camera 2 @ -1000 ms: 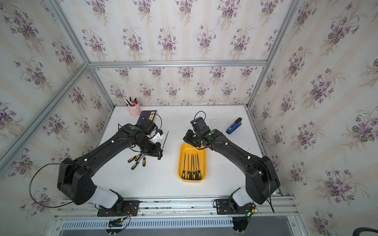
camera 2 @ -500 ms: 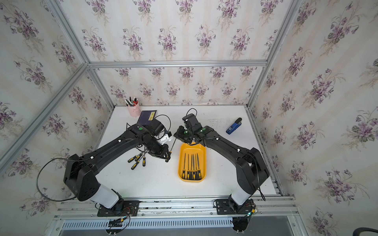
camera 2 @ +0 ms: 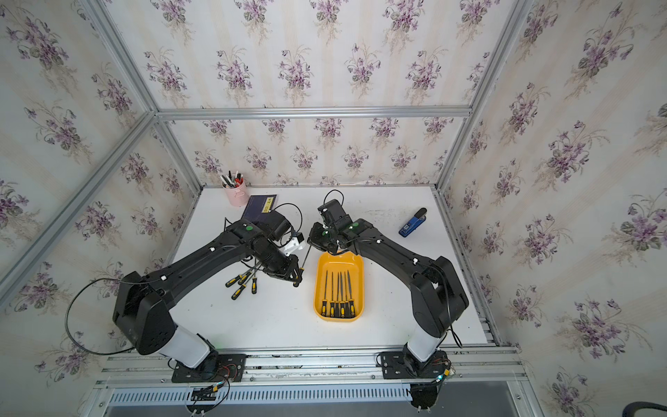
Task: Put the file tool into the storage box
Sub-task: Place the file tool in the storage box.
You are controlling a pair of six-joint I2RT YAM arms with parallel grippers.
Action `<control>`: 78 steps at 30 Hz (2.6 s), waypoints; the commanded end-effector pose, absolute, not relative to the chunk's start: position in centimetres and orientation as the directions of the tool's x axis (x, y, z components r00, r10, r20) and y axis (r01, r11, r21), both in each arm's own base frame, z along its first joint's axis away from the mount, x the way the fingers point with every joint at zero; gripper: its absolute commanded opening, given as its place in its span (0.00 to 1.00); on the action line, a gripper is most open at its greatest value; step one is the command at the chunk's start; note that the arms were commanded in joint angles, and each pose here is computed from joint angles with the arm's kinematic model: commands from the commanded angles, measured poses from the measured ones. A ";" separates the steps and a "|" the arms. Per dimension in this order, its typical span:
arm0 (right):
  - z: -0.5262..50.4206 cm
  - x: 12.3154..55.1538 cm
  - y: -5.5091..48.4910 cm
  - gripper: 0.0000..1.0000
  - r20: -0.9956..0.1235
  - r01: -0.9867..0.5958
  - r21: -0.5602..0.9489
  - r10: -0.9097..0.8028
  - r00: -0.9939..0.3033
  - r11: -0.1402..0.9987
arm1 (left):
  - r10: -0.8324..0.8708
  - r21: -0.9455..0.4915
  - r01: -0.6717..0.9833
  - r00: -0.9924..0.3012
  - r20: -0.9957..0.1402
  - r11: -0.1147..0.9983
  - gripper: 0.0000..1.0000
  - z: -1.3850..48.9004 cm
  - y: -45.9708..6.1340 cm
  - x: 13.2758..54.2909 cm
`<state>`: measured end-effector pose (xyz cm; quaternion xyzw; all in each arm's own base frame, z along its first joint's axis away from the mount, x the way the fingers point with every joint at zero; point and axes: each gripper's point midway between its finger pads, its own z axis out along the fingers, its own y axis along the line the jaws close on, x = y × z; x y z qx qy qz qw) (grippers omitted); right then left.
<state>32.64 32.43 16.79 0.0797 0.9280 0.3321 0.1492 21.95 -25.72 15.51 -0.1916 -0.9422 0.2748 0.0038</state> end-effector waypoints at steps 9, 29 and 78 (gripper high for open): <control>15.8 30.5 23.1 0.00 -0.289 0.008 0.262 0.086 -0.953 0.965 | 0.292 -0.564 0.310 -0.948 -0.125 0.766 1.00 17.0 -25.9 23.6; 7.4 27.8 18.8 0.00 -0.157 -0.021 0.035 -0.015 -0.987 0.999 | 0.245 -0.527 0.234 -0.968 -0.050 0.817 1.00 13.7 -23.7 23.2; 4.6 27.9 18.3 0.23 -0.167 0.028 0.019 0.031 -0.985 0.999 | 0.188 -0.489 0.176 -0.982 -0.024 0.855 1.00 12.3 -21.1 24.7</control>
